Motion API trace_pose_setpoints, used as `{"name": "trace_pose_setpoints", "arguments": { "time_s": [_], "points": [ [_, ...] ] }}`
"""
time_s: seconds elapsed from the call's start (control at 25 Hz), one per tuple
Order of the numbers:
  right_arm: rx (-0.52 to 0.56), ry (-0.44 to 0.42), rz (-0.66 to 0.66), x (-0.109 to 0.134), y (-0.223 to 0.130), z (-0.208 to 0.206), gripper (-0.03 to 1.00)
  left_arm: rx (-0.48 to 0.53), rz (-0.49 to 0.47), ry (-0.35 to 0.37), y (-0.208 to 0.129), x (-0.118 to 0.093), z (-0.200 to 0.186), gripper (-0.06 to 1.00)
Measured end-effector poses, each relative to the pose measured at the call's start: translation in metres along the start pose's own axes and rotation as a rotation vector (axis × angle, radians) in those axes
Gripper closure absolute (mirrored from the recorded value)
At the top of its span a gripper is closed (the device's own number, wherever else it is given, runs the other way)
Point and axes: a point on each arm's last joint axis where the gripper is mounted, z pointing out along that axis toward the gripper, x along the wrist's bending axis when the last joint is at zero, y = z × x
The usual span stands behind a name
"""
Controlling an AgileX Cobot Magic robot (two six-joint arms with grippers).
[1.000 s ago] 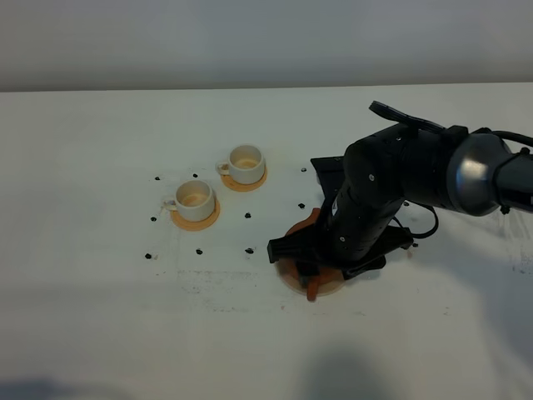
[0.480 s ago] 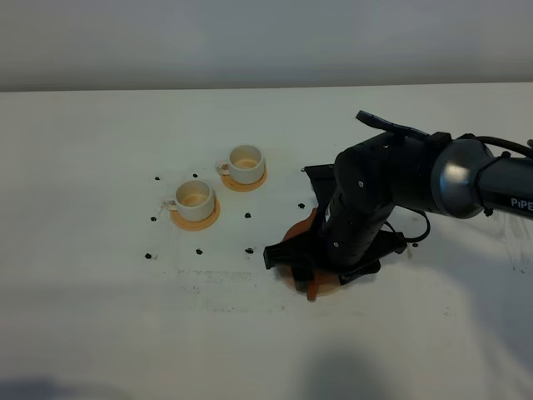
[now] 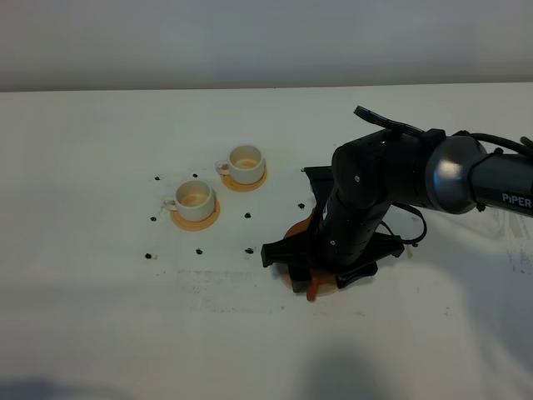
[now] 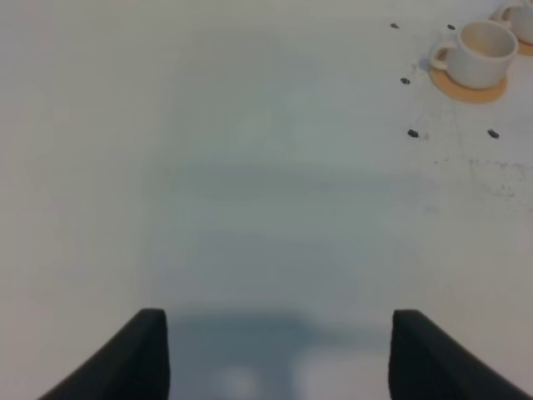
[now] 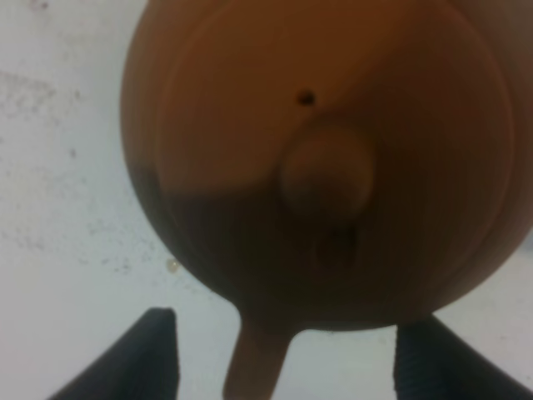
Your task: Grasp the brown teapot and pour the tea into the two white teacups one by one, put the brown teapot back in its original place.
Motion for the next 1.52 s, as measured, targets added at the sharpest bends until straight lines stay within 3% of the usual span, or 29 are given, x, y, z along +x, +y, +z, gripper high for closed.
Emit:
{"name": "trace_pose_setpoints", "arguments": {
  "time_s": [0.4,0.76,1.52],
  "points": [
    [0.001,0.003,0.008,-0.001,0.0009,-0.0001,0.43,0.0,0.0,0.0,0.0,0.0,0.0,0.41],
    [0.011,-0.002,0.012,-0.003,0.0015,0.0035,0.52,0.0,-0.001,0.0,0.0,0.0,0.0,0.41],
    [0.019,0.011,-0.001,-0.0005,0.004,0.0057,0.55,0.0,-0.001,0.0,0.0,0.0,0.0,0.41]
  ]
}}
